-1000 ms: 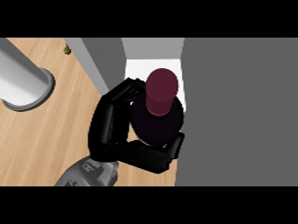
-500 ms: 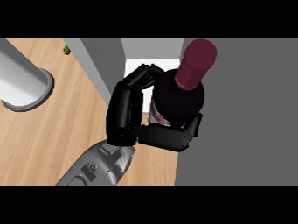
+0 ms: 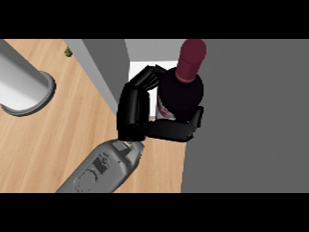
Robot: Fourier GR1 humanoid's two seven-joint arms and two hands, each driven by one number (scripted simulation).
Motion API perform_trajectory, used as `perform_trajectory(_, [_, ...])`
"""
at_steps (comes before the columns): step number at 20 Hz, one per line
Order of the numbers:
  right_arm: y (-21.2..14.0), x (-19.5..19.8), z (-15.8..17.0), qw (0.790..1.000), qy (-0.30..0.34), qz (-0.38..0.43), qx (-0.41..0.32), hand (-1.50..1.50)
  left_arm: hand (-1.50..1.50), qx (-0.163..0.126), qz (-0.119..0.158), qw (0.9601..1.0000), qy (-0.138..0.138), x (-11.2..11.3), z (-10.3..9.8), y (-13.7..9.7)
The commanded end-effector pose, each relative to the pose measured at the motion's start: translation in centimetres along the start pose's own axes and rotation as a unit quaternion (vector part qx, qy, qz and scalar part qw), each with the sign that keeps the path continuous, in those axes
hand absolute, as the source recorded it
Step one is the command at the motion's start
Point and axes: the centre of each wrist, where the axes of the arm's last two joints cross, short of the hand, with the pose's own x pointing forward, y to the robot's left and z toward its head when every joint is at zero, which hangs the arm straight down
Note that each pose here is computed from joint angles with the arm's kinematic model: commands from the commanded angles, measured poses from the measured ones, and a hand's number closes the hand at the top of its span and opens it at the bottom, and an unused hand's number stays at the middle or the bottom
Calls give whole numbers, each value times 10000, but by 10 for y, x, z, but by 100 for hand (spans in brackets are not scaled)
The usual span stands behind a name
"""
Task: Pick up the wine, place it into the cabinet and close the cabinet
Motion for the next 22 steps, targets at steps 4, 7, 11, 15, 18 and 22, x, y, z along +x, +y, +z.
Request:
perform_trajectory(4, [4, 19, 24, 9991, -282, -252, 167, -150, 150, 216, 90, 9997, -31, -19, 7, 6])
perform_trajectory(7, [4, 14, 18, 9987, -421, -250, 147, -150, 150, 253, -214, 9994, 52, -37, 4, -3])
perform_trajectory(11, [6, 28, 24, 9988, -423, -182, 158, -150, 150, 159, -529, 9984, 67, -55, 3, 11])
perform_trajectory(15, [-3, 25, 26, 9991, -390, -110, 92, -150, 150, 284, -704, 9971, -11, -72, 7, 22])
perform_trajectory(18, [2, 17, 27, 9990, -376, -195, 171, -150, 150, 418, -721, 9965, -107, -84, -7, 32])
perform_trajectory(22, [2, 15, 25, 9987, -437, -214, 126, -150, 150, 506, -706, 9961, -127, -90, -9, 42])
